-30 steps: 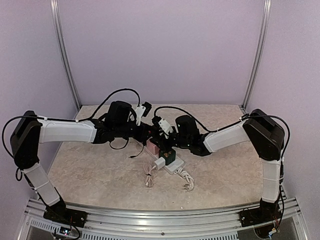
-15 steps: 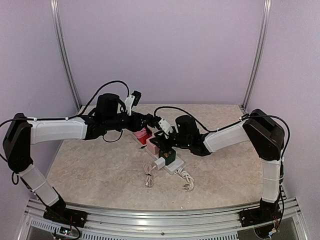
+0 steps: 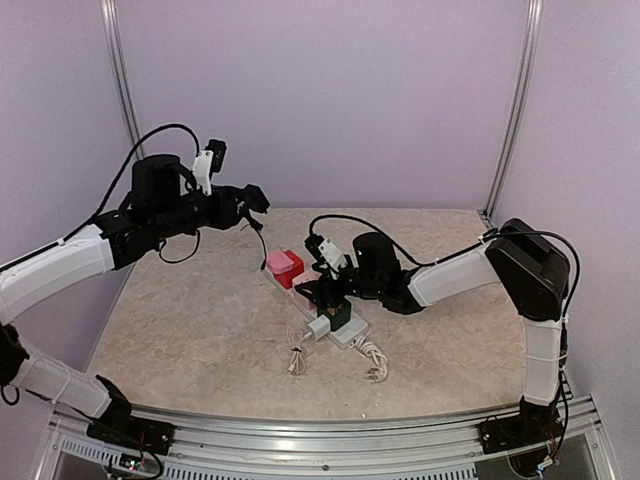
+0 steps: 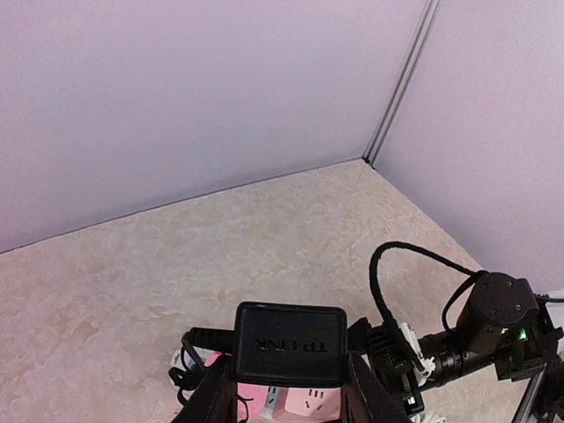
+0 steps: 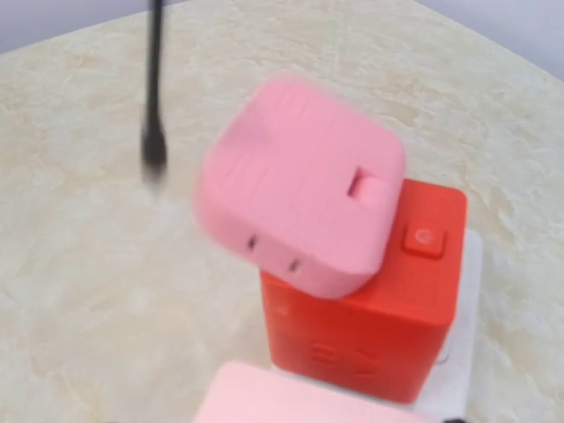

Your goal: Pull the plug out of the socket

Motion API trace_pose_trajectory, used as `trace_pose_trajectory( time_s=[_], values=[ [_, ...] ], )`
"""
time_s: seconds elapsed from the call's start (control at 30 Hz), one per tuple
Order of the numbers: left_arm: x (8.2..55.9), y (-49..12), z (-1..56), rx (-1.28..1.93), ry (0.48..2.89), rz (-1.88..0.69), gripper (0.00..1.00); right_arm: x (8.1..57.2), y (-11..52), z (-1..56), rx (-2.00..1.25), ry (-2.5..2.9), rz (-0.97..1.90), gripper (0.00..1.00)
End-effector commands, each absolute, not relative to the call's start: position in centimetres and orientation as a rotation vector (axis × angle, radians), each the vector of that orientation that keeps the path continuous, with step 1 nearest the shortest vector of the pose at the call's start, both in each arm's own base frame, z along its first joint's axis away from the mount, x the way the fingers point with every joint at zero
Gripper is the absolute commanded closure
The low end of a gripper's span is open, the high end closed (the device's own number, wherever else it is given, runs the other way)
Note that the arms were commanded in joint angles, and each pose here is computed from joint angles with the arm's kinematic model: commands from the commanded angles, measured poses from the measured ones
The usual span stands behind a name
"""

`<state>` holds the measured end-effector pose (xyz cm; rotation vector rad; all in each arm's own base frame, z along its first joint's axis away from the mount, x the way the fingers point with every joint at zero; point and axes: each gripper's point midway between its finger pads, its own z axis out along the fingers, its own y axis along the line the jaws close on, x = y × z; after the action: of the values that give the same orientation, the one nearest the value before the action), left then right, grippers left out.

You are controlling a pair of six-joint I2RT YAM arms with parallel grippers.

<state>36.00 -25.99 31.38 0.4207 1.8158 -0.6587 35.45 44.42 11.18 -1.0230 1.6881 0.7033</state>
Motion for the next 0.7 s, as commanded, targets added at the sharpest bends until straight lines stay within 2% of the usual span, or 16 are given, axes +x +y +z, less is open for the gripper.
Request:
trace_pose_trajectory(
  time_s=[0.0,0.17,0.4,0.53,0.67],
  values=[
    [36.0,-21.5,33.4,0.255,1.859,-0.564,1.0,33.9,42.7,6.2,-1.09,1.844,0.678,0.21],
    [37.2,-16.0,31.6,0.063,1.962,-0.424,1.0,34.2,42.8,7.0,-1.074,1.828,0.684,0.16],
    [40.9,-9.0,23.6,-0.18,2.182,-0.294,1.0,34.4,42.4,8.2,-1.046,1.795,0.683,0.15],
    [42.8,-6.6,20.5,-0.246,2.247,-0.206,1.0,34.3,41.8,9.0,-1.023,1.772,0.694,0.14],
    [46.0,-7.2,17.3,-0.225,2.341,-0.237,1.0,33.9,41.8,9.7,-1.023,1.742,0.732,0.12]
  ],
)
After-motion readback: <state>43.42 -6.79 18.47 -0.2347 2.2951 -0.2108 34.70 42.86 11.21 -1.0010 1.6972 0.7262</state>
